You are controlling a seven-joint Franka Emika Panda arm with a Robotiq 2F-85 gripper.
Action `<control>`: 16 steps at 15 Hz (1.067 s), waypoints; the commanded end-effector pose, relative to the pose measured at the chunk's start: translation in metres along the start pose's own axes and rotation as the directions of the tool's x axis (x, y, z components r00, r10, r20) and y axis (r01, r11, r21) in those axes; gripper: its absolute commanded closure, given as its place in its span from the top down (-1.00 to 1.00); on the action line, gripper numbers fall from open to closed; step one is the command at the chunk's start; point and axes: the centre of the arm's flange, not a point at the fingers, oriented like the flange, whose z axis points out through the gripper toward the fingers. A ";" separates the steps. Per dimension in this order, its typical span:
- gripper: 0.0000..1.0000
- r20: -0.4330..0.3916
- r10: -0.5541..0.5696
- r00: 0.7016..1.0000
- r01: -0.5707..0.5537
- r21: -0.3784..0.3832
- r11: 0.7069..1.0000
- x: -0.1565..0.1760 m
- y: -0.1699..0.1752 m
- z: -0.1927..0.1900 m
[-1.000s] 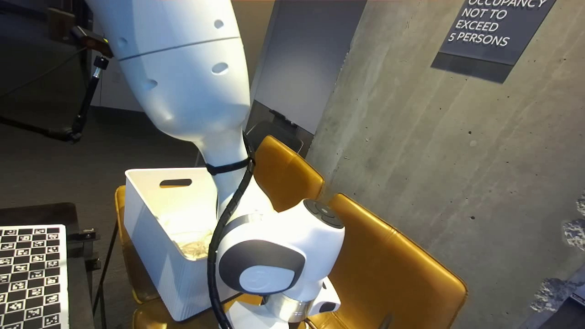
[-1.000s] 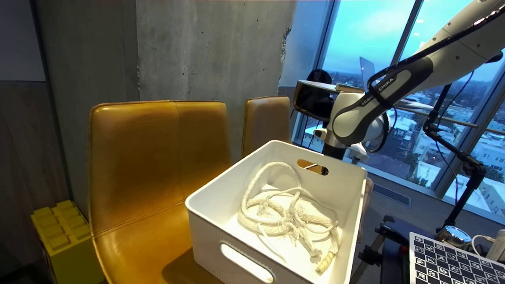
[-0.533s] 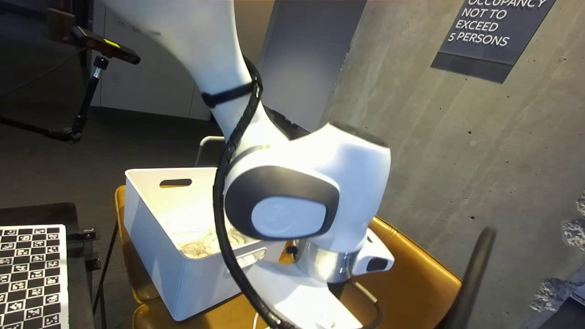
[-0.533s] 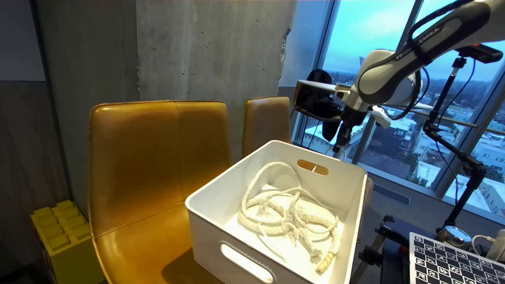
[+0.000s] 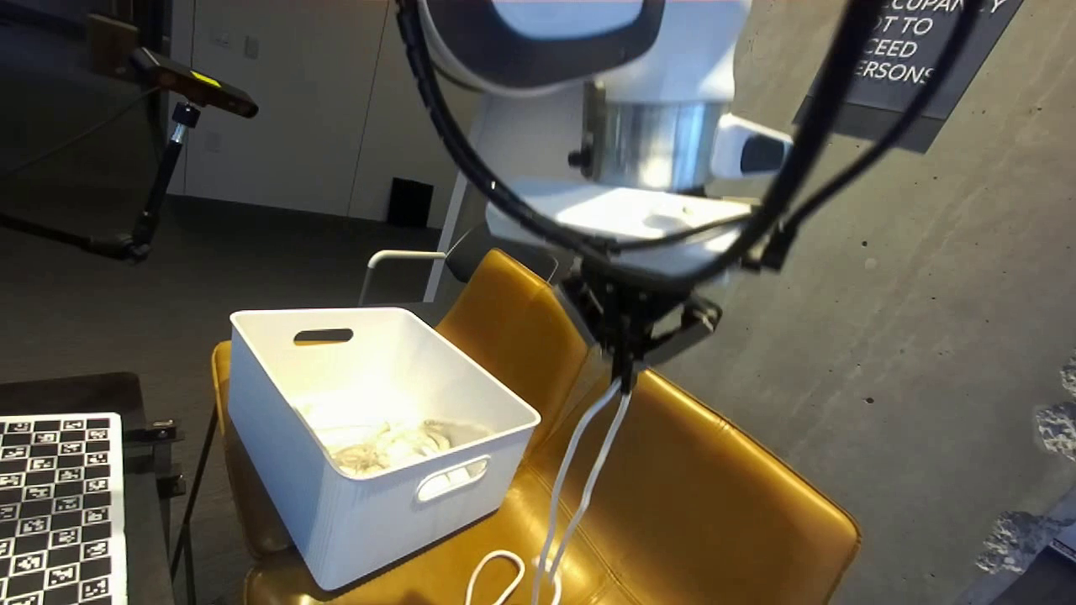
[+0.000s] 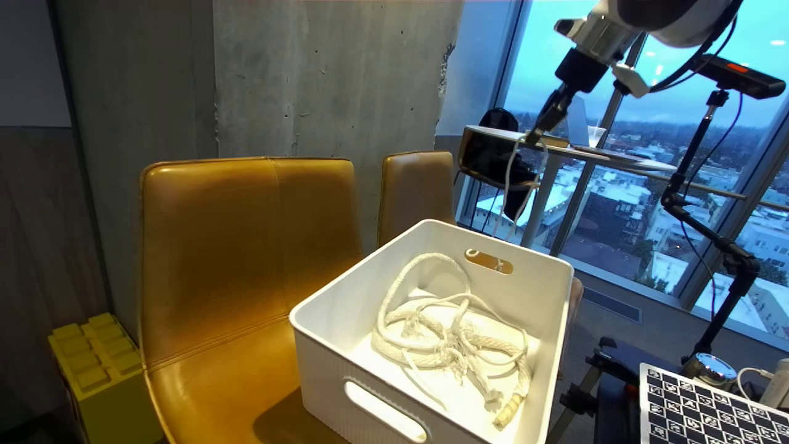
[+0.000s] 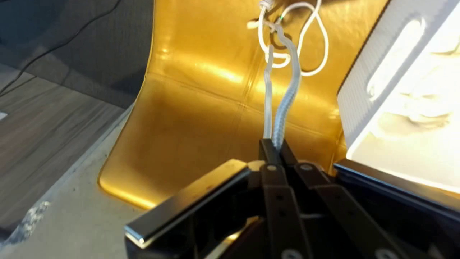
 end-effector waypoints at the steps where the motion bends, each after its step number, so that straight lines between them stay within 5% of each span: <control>1: -0.98 -0.091 -0.026 0.996 0.025 -0.011 1.000 0.036 -0.038 -0.087; 7: -0.98 -0.226 -0.166 0.960 0.166 -0.022 0.986 0.080 -0.152 -0.209; 16: -0.98 -0.273 -0.306 0.912 0.315 -0.011 0.949 0.099 -0.375 -0.321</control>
